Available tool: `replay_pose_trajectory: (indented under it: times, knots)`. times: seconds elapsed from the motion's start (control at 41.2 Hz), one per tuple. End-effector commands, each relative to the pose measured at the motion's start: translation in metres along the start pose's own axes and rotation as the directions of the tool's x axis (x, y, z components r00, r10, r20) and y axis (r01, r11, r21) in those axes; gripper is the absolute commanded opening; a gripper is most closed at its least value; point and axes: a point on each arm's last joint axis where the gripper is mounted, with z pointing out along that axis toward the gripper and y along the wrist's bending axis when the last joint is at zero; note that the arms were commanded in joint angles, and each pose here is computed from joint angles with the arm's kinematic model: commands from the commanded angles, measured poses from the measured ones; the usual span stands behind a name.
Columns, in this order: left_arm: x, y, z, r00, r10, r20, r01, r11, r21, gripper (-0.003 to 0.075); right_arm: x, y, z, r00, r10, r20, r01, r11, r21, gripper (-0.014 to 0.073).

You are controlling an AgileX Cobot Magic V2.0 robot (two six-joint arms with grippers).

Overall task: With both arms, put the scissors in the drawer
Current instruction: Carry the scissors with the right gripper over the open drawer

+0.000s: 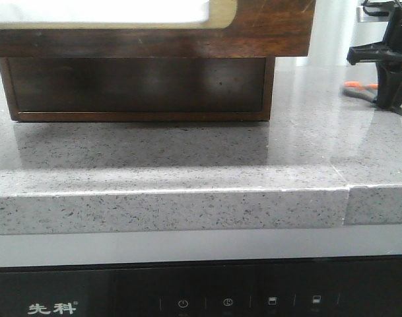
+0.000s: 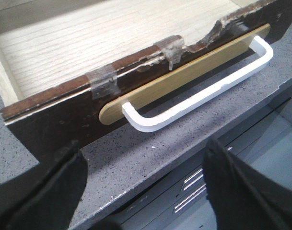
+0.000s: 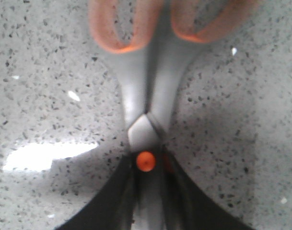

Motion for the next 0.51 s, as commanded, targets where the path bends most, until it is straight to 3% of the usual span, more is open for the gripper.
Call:
replay_pose_trajectory:
  times: [0.0, 0.219, 0.486]
  knots:
    - [-0.015, 0.000, -0.008, 0.994, -0.010, 0.108, 0.010, 1.000, 0.002, 0.0491, -0.009, -0.002, -0.030, 0.997, -0.005, 0.080, 0.005, 1.000, 0.004, 0.0069]
    - [-0.015, 0.000, -0.008, 0.994, -0.010, 0.108, 0.010, 1.000, 0.002, 0.0491, -0.012, 0.001, -0.056, 0.996, -0.011, 0.089, 0.011, 1.000, 0.001, 0.0069]
    - [-0.015, 0.000, -0.008, 0.994, -0.010, 0.108, 0.010, 1.000, 0.002, 0.0491, -0.009, 0.014, -0.132, 0.964, -0.037, 0.262, 0.040, 0.999, -0.006, 0.0069]
